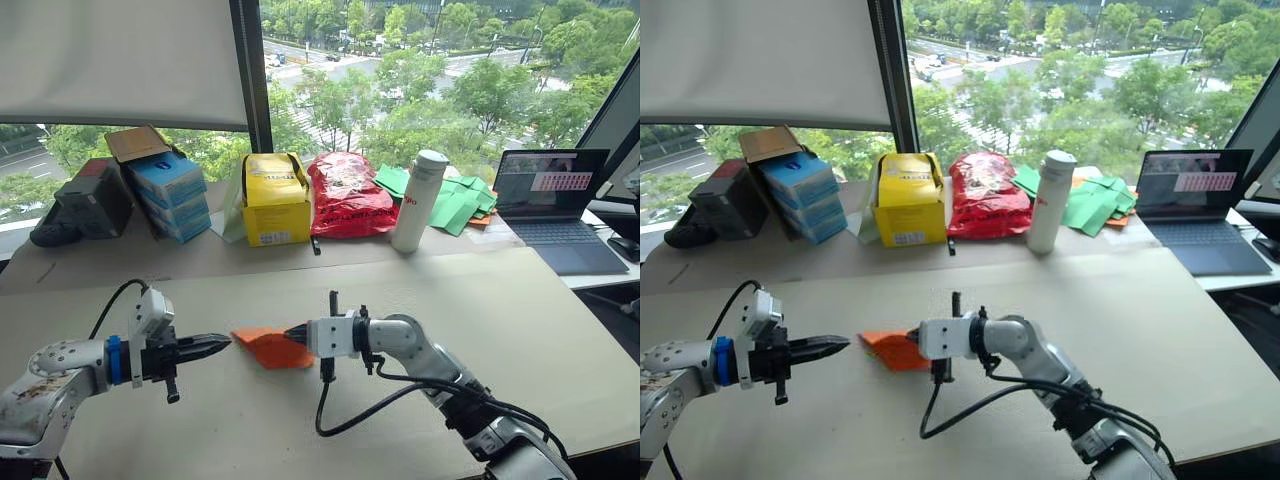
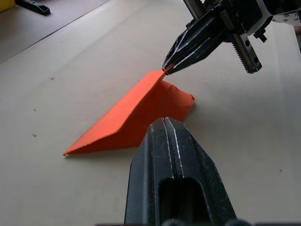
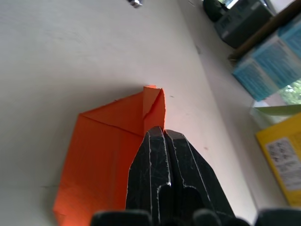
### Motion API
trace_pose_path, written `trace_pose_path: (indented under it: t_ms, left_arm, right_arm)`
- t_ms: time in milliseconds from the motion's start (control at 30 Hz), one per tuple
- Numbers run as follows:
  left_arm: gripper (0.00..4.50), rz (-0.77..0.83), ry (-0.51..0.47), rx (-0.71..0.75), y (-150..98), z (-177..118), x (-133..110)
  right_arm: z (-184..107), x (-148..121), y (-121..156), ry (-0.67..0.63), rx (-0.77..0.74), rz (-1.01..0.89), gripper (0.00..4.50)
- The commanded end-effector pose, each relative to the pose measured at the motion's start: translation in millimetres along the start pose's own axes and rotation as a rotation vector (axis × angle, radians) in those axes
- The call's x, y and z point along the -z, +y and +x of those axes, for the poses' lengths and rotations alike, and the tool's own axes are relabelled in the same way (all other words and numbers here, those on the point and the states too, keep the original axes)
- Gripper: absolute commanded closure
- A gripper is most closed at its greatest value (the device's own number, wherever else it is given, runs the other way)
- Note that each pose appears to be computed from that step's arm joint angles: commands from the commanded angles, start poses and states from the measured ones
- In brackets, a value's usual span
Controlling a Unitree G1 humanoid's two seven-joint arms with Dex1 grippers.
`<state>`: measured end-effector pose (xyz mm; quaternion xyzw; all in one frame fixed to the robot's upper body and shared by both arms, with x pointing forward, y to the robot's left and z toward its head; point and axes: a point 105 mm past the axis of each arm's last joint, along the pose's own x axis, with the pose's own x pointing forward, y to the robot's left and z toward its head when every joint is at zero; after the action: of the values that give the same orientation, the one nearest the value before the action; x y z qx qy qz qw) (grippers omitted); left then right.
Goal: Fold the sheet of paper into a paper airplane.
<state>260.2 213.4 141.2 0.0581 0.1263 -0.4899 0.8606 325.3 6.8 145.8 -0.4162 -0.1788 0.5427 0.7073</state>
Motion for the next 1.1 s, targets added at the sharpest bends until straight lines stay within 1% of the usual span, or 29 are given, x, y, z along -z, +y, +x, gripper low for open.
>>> trace_pose_path:
  t_ms: [33,100,133,200,233,300,400,533,667,767,833,900,933,967,1100]
  left_arm:
    - [4.50,0.012,-0.023,0.002,0.3,1.0,-10.8]
    - [4.50,0.014,-0.021,0.005,-0.2,2.5,-12.3]
    - [4.50,0.014,-0.022,0.008,-0.6,3.2,-13.8]
    - [4.50,0.016,-0.021,0.013,-1.6,4.3,-17.0]
    - [4.50,0.017,-0.019,0.015,-1.9,4.9,-18.1]
    - [4.50,0.019,-0.016,0.017,-2.4,5.7,-19.7]
    - [4.50,0.022,-0.011,0.026,-3.7,6.9,-22.8]
    - [4.50,0.020,-0.006,0.030,-4.2,6.8,-24.7]
    - [4.50,0.019,0.000,0.036,-5.9,6.4,-26.3]
    - [4.50,0.019,0.006,0.038,-6.5,6.6,-27.1]
    - [4.50,0.018,0.009,0.039,-7.3,6.5,-27.6]
    - [4.50,0.018,0.011,0.040,-7.8,6.7,-27.8]
    - [4.50,0.020,0.014,0.043,-8.0,7.1,-27.6]
    - [4.50,0.021,0.016,0.044,-8.2,7.4,-27.5]
    - [4.50,0.021,0.018,0.047,-8.1,9.8,-26.6]
  right_arm:
    - [-10.1,-17.1,-41.0,-0.047,0.169,-0.204,4.45]
    - [-12.1,-23.1,-43.0,-0.066,0.193,-0.268,4.45]
    - [-13.0,-28.6,-37.9,-0.089,0.191,-0.315,4.45]
    - [-14.3,-36.4,-12.8,-0.134,0.133,-0.401,4.45]
    - [-14.5,-33.9,9.0,-0.143,0.059,-0.422,4.45]
    - [-16.0,-28.8,37.4,-0.148,-0.038,-0.420,4.45]
    - [-16.8,-25.3,62.4,-0.150,-0.119,-0.383,4.45]
    - [-18.7,-26.5,78.0,-0.164,-0.179,-0.367,4.45]
    - [-20.0,-26.3,83.6,-0.167,-0.208,-0.328,4.45]
    - [-19.5,-23.8,86.3,-0.151,-0.246,-0.268,3.63]
    - [-19.0,-23.1,85.5,-0.132,-0.247,-0.234,2.98]
    - [-20.6,-26.5,82.8,-0.129,-0.254,-0.210,2.22]
    - [-23.7,-31.7,76.8,-0.138,-0.253,-0.173,1.94]
    - [-26.0,-35.6,72.8,-0.147,-0.254,-0.145,1.94]
    - [-42.3,-52.9,43.6,-0.185,-0.266,0.078,1.94]
